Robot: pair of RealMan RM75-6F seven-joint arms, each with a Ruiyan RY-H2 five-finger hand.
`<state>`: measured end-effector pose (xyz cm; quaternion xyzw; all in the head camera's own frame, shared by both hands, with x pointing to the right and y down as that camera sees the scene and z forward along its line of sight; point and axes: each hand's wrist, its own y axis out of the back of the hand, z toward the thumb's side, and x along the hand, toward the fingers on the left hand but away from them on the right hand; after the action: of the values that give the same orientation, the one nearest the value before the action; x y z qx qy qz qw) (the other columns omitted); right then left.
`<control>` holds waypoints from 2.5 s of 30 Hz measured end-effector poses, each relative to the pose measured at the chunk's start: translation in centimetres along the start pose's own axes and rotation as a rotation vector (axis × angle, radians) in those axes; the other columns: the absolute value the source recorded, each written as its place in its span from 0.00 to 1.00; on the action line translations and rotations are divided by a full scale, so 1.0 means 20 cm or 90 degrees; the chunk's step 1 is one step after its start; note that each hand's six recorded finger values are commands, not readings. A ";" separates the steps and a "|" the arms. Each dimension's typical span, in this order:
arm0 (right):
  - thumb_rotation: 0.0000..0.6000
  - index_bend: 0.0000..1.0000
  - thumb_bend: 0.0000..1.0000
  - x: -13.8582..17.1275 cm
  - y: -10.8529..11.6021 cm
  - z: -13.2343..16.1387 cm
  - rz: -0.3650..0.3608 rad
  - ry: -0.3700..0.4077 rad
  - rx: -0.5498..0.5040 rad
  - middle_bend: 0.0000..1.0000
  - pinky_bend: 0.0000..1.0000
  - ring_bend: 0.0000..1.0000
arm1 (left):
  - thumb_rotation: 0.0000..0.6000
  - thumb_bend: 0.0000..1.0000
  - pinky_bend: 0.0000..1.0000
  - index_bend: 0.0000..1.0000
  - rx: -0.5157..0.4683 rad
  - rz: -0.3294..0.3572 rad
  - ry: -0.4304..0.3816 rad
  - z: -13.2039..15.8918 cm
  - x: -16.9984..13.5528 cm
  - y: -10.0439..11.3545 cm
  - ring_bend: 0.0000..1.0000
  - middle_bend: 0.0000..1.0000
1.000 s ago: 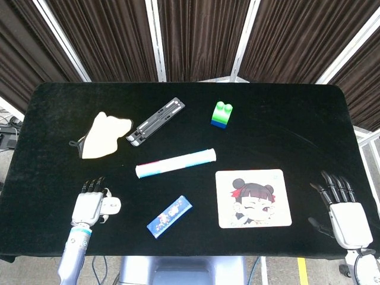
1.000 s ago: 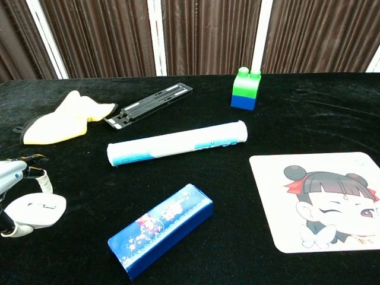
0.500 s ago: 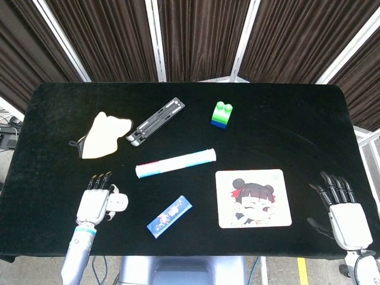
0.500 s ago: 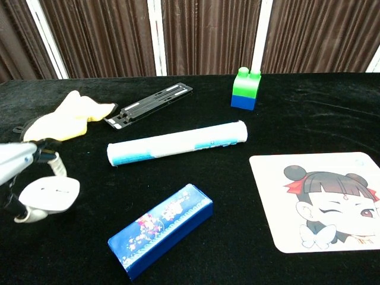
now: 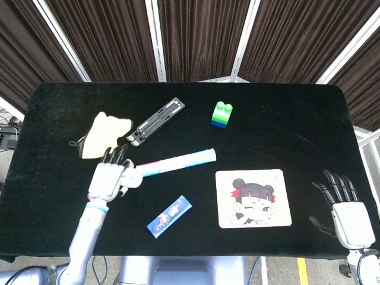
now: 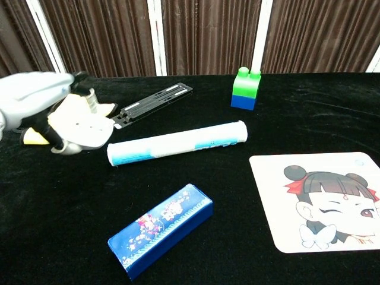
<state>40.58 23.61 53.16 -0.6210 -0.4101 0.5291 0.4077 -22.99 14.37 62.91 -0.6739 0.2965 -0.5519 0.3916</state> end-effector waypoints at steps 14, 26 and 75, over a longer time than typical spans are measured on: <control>1.00 0.18 0.13 -0.04 0.00 -0.09 0.004 -0.038 -0.008 0.00 0.00 0.00 | 1.00 0.39 0.00 0.55 0.102 0.041 -0.146 0.44 0.31 0.06 0.00 0.00; 1.00 0.18 0.13 -0.07 0.01 -0.17 0.004 -0.071 -0.023 0.00 0.00 0.00 | 1.00 0.39 0.00 0.55 0.110 0.014 -0.210 0.85 0.48 -0.03 0.00 0.00; 1.00 0.18 0.11 -0.08 -0.12 -0.11 0.051 -0.062 0.020 0.00 0.00 0.00 | 1.00 0.13 0.00 0.00 0.023 0.073 -0.064 -0.25 0.04 0.23 0.00 0.00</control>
<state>42.38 22.80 56.19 -0.6038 -0.3957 0.5810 0.3758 -27.63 10.29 59.87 -0.6754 0.3043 -0.4996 0.4489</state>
